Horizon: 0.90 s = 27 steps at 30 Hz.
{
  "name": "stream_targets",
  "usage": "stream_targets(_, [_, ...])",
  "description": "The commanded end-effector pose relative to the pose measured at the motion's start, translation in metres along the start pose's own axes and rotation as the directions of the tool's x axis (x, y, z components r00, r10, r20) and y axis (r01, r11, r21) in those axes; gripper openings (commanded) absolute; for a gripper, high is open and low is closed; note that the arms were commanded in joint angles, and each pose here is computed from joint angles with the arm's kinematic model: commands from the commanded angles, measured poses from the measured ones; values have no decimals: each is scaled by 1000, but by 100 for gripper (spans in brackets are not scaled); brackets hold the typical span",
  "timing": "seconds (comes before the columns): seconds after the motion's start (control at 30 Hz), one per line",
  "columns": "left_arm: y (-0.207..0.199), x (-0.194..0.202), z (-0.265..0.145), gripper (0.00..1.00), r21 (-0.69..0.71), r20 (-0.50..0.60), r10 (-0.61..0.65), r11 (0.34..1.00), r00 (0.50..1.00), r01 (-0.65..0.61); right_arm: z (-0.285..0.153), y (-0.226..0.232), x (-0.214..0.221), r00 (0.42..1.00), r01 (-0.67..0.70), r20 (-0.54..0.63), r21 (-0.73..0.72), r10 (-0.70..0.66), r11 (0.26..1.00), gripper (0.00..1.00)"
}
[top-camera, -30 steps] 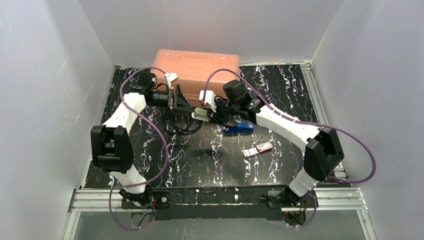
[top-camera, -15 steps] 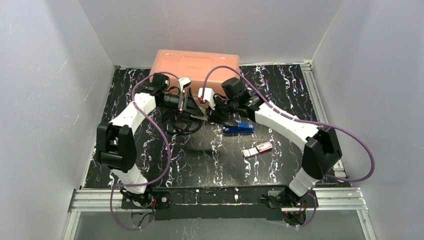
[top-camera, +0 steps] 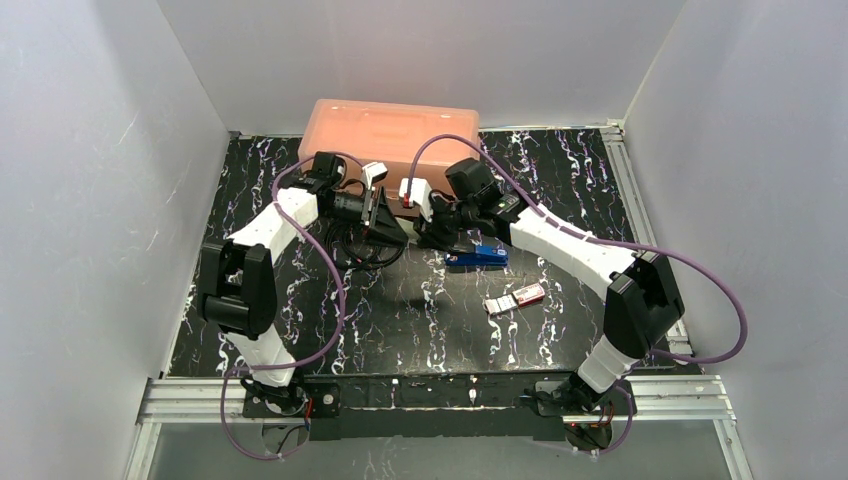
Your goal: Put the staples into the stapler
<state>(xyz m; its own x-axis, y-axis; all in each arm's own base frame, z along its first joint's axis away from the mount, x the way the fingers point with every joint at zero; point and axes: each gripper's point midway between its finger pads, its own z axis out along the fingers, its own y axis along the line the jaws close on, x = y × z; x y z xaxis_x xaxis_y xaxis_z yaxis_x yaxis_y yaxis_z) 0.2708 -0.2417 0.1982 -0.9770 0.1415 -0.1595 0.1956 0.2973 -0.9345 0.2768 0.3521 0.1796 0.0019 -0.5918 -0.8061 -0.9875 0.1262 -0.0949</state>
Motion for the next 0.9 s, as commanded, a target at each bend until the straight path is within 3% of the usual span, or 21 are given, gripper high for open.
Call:
stream_targets(0.0, [-19,4,-4,31,26,17,112,993,994,-113,-3,10,-19,995,61,76,-39,-58,997,6])
stream_targets(0.13, [-11,4,-12,92,-99,47,269,960,962,-263,-9,14,-10,996,74,60,-66,-70,995,6])
stream_targets(0.17, [-9,4,-14,98,-127,46,308,945,950,-301,-11,15,-7,996,76,57,-72,-71,995,6])
stream_targets(0.3, [0,1,-27,98,-235,38,444,875,895,-423,-16,21,10,996,92,26,-99,-90,991,6])
stream_targets(0.47, [26,-8,-52,99,-420,31,515,784,857,-457,-19,28,45,994,87,-56,-102,-93,991,6])
stream_targets(0.63, [46,-14,-81,98,-618,-5,611,621,792,-483,-20,32,93,964,118,-223,-127,-144,985,8])
stream_targets(0.87, [42,-14,-100,98,-696,-39,697,495,716,-520,-10,34,135,934,114,-323,-133,-151,985,9])
